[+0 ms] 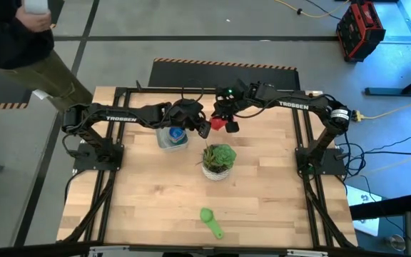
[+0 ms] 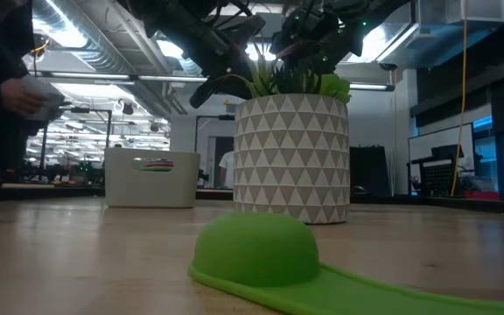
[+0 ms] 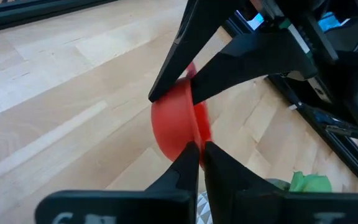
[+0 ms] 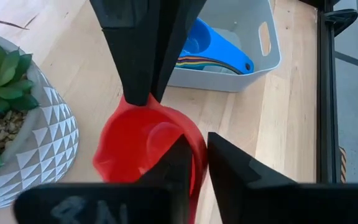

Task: Nest measuring cups in basket
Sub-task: Stack the red measuring cup on top of the blue measuring cup in the gray bin

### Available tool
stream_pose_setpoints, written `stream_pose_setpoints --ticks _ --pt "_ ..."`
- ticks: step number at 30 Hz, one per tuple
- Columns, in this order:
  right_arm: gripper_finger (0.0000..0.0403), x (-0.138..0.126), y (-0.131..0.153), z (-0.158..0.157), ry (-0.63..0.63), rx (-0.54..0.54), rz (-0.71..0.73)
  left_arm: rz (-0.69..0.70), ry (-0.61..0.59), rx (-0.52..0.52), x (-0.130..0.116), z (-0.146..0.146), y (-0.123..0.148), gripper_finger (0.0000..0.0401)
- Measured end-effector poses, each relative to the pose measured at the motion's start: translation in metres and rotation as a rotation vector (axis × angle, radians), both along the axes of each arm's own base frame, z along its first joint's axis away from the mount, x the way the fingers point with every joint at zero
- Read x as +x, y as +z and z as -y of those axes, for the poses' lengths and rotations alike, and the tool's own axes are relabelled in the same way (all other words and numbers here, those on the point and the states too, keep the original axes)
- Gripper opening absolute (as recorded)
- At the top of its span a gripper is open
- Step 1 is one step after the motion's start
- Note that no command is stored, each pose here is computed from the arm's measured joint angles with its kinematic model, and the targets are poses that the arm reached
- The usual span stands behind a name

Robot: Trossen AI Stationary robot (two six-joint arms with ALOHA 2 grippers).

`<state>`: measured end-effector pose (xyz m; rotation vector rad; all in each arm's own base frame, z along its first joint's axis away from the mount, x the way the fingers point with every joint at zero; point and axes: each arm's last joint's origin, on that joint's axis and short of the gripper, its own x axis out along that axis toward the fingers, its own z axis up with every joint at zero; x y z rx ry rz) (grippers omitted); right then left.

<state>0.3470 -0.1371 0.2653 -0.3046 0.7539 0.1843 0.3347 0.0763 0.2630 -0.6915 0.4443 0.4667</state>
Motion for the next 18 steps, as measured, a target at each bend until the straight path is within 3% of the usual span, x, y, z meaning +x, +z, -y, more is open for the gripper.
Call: stream_pose_setpoints --ticks 11,18 --pt "0.0136 0.0006 0.0005 -0.0004 0.003 0.003 0.007 0.008 0.001 0.003 0.0005 -0.0001 0.0006 0.0008" --pt "0.0144 0.0003 0.0007 -0.0002 0.000 -0.002 0.006 0.003 0.003 0.011 0.0003 -0.0003 0.0004 0.0008"
